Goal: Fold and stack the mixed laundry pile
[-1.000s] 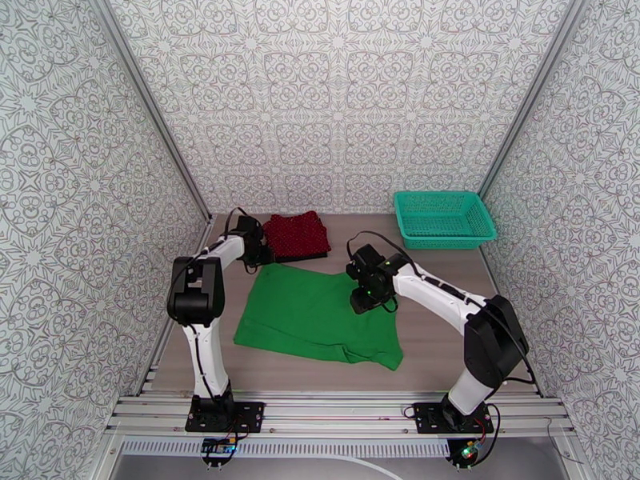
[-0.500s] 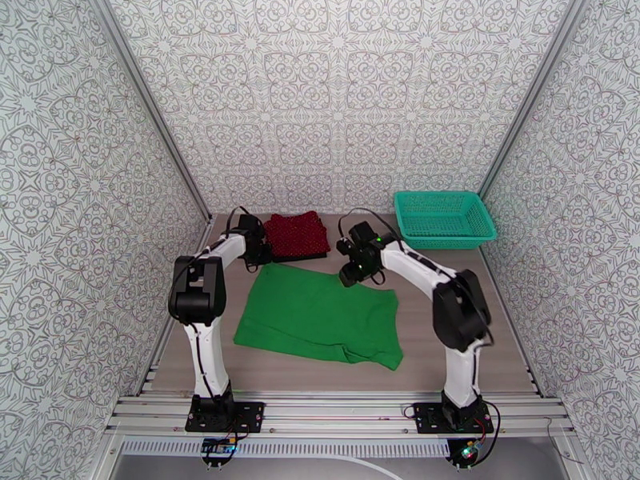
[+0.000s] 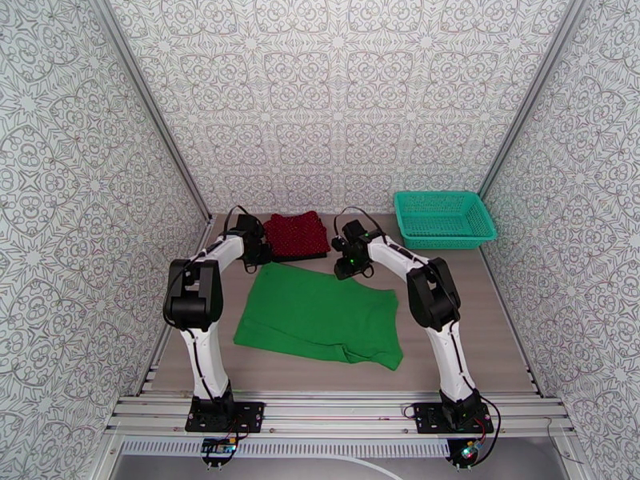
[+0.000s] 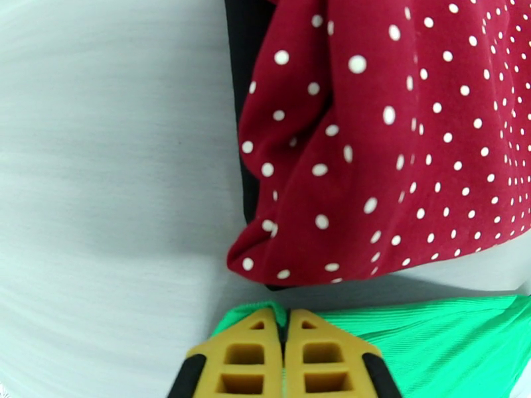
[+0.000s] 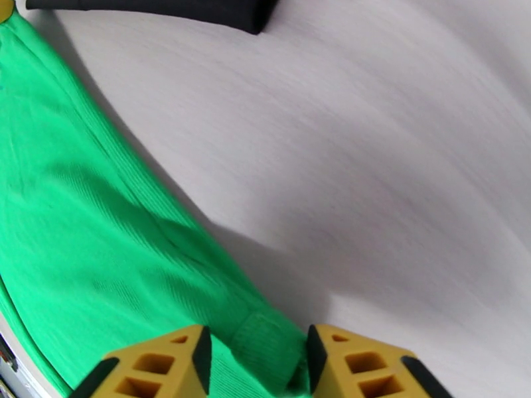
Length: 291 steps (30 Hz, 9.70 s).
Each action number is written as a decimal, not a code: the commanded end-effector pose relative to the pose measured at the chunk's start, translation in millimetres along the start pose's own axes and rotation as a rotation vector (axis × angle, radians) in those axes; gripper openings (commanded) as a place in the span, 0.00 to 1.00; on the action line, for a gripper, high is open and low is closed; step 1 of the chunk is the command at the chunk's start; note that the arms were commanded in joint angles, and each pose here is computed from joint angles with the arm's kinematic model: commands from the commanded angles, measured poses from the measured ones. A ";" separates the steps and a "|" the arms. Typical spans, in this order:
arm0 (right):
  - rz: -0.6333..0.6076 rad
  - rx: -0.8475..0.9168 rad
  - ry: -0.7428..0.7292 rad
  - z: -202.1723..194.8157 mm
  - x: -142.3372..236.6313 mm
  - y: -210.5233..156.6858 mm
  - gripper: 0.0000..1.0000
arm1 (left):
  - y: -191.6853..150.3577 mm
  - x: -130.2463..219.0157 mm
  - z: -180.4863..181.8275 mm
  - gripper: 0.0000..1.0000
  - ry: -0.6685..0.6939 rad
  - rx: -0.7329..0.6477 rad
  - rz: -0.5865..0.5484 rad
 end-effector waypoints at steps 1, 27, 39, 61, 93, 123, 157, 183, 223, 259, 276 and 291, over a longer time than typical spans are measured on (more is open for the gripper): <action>0.024 -0.024 0.017 -2.3 -6.5 -0.9 0.38 | 6.0 14.0 0.3 0.00 0.005 0.001 -0.045; -0.161 0.045 0.136 6.1 34.1 -32.2 0.00 | -8.6 48.0 9.1 0.00 -0.015 0.074 -0.134; -0.194 0.070 0.239 14.9 40.4 -69.3 0.00 | -37.9 64.3 9.2 0.00 -0.002 0.132 -0.142; -0.100 0.063 0.181 17.2 23.0 -130.4 0.30 | -112.7 65.8 10.6 0.10 0.234 0.225 0.087; 0.065 -0.146 0.068 17.9 -10.2 -125.7 0.20 | -135.8 43.8 -12.4 0.09 0.238 0.318 0.232; 0.211 -0.103 -0.452 -32.1 13.5 -160.9 0.46 | -135.3 229.3 -37.6 0.70 0.116 0.289 -0.165; 0.114 -0.180 -0.536 -137.1 91.0 -123.2 0.53 | -79.5 78.3 -89.8 0.64 -0.078 0.082 0.066; -0.138 0.134 -0.075 144.7 122.2 -182.3 0.61 | -85.8 -28.0 -118.6 0.43 -0.103 0.010 0.211; 0.121 0.164 -0.176 260.3 -62.7 -171.4 0.00 | -131.9 -5.9 -84.8 0.00 -0.122 0.128 0.193; -0.284 -0.213 -0.399 47.2 98.5 -255.7 0.00 | -59.9 40.2 -352.4 0.00 -0.229 -0.286 0.167; -0.213 -0.243 -0.484 23.6 60.8 -259.1 0.31 | -70.6 -21.0 -351.4 0.43 -0.179 -0.283 0.253; -0.361 -0.264 -0.524 18.8 146.0 -248.2 0.47 | -40.4 56.6 -347.0 0.93 -0.174 -0.340 0.051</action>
Point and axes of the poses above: each hand's point on the last joint's axis, 136 mm out from that joint toward the fingers, its own x axis back along the fingers, its own z axis along the line the jaws close on, y = z × x, the point moved 9 cm from there along x, back along the fingers, and after that the axes turned 10 degrees about -x, right-handed, at the moved point
